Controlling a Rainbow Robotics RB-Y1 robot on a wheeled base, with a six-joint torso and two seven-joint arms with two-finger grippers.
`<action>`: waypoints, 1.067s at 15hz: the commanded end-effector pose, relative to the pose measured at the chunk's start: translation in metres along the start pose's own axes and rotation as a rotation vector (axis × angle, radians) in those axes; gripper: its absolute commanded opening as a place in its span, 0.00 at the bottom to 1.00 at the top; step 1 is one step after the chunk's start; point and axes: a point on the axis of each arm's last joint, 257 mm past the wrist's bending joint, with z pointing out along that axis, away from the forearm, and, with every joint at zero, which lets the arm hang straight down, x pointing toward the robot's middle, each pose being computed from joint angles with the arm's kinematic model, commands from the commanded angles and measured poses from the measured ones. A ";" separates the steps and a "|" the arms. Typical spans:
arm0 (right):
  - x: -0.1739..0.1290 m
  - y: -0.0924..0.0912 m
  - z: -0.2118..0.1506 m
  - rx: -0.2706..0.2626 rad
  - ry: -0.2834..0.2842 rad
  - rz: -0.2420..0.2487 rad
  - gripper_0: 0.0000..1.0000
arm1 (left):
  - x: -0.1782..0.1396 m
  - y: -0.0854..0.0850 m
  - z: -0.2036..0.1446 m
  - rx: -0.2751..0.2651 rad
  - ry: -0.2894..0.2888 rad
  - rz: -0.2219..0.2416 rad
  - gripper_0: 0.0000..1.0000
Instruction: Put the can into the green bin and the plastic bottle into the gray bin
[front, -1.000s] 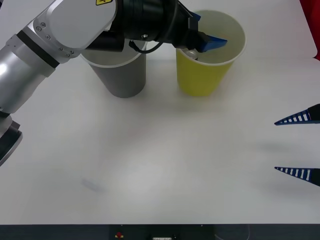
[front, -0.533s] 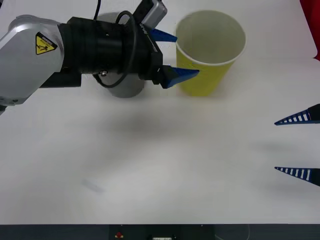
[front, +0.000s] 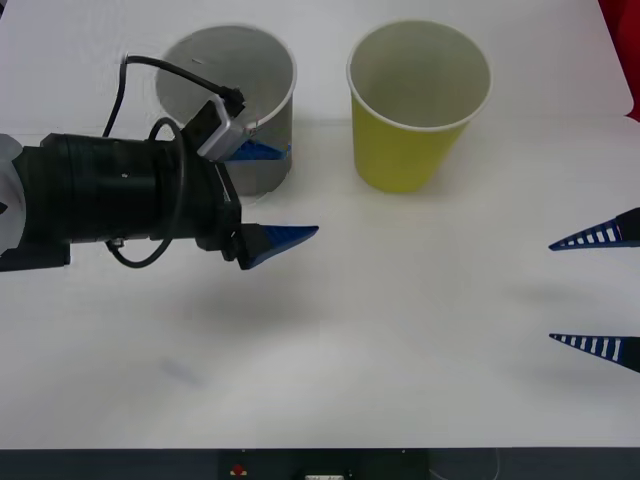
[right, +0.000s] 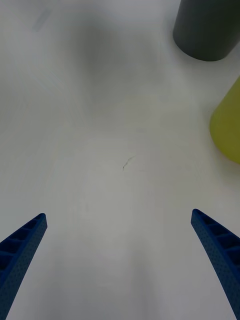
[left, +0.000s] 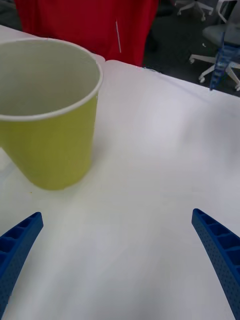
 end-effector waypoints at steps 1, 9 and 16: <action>0.000 0.000 0.000 0.000 0.000 0.000 1.00 | 0.035 -0.004 -0.027 0.005 0.089 0.081 1.00; 0.000 0.000 0.000 0.000 0.000 0.000 1.00 | 0.112 -0.019 -0.096 0.035 0.250 0.254 1.00; 0.000 0.000 0.000 0.000 0.000 0.000 1.00 | 0.147 -0.026 -0.143 0.072 0.363 0.253 1.00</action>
